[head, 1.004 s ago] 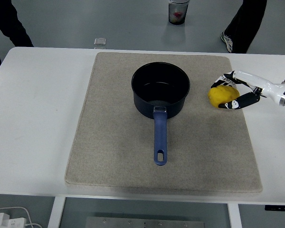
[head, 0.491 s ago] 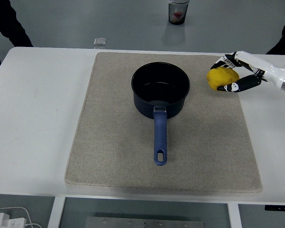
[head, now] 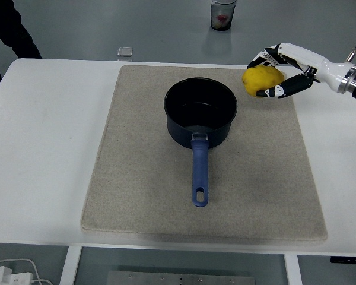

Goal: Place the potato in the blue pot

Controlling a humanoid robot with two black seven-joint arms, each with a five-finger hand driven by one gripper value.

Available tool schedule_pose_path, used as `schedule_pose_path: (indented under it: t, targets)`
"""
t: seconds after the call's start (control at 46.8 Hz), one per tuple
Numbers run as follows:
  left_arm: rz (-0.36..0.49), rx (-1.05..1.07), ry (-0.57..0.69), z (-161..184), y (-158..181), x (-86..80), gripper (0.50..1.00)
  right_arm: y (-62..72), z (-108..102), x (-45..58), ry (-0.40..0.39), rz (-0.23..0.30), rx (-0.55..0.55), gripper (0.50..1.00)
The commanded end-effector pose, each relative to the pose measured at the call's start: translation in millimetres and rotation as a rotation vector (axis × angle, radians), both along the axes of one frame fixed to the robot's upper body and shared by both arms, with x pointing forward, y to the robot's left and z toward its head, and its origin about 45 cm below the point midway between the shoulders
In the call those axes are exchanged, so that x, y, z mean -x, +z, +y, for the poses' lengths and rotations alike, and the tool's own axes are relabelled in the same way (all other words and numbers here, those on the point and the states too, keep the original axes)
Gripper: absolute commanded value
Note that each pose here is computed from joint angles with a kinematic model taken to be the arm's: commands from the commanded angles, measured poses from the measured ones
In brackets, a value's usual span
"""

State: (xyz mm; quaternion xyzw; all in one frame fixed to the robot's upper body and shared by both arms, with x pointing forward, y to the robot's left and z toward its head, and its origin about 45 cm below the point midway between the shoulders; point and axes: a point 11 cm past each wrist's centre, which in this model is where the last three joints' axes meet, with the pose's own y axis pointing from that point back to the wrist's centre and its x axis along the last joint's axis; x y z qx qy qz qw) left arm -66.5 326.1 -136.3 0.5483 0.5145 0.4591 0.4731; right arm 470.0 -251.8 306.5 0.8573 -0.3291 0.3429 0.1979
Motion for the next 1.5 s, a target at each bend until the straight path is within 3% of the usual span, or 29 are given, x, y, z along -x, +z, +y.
schedule_pose_path:
  t: [0.0,0.363,0.94,1.239,1.389,1.474]
  targets:
    - [0.0,0.0,0.0,0,0,0.0,0.996,-0.7,13,-1.1,0.026,0.0,0.012,0.5]
    - [0.0,0.0,0.0,0,0,0.0,0.996,3.2,54,-10.6,0.078,-0.013,0.018,0.5]
    - [0.0,0.0,0.0,0,0,0.0,0.996,-14.6,119,-15.0,0.135,-0.009,0.001,0.5]
    - [0.0,0.0,0.0,0,0,0.0,0.996,-28.7,124,-12.6,0.129,0.009,-0.002,0.5]
    - [0.0,0.0,0.0,0,0,0.0,0.996,-28.9,124,-12.6,0.126,0.008,-0.008,0.5]
    - [0.0,0.0,0.0,0,0,0.0,0.996,-38.3,130,-8.7,0.131,0.025,-0.016,0.5]
